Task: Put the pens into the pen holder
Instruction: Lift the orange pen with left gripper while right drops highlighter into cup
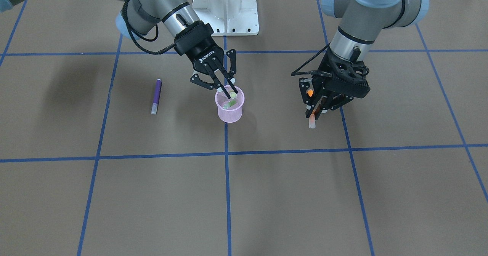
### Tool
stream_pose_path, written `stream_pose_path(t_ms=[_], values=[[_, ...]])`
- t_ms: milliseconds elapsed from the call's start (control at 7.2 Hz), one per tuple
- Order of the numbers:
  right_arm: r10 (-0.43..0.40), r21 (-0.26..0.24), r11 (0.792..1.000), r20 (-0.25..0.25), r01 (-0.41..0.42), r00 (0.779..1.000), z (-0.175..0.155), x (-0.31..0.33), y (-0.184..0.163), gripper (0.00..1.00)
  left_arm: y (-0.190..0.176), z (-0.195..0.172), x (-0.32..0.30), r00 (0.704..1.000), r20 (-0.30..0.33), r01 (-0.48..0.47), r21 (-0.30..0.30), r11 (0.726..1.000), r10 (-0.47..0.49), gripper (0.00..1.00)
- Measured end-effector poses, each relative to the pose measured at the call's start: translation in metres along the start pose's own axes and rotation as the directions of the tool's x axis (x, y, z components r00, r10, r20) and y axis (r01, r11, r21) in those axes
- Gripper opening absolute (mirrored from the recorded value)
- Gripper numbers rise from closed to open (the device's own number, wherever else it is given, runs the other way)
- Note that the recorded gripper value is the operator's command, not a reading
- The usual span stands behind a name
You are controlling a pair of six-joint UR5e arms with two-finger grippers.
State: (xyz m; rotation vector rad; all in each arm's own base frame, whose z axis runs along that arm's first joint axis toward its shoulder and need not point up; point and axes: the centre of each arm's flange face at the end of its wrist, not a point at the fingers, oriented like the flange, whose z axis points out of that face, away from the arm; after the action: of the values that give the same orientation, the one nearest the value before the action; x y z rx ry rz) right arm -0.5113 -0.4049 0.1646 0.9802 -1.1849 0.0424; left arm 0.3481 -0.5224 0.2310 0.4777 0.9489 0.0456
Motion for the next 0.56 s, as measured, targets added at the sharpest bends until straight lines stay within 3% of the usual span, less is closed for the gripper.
stream_pose_path(t_ms=[278,417,556], values=[[-0.012,0.004,1.000,-0.036,0.012,0.999,0.009,-0.007,0.029,0.00,-0.004,0.000,-0.005,1.000,0.006,0.005,0.006,1.000,-0.005,0.00],[-0.014,0.001,1.000,-0.039,0.014,0.999,0.008,-0.011,0.040,0.99,-0.005,0.000,-0.007,1.000,0.010,0.008,0.006,1.000,-0.008,0.00],[-0.010,-0.001,1.000,-0.033,0.010,0.999,0.006,-0.015,0.051,1.00,-0.005,0.002,-0.007,1.000,0.012,0.011,0.004,1.000,-0.011,0.00]])
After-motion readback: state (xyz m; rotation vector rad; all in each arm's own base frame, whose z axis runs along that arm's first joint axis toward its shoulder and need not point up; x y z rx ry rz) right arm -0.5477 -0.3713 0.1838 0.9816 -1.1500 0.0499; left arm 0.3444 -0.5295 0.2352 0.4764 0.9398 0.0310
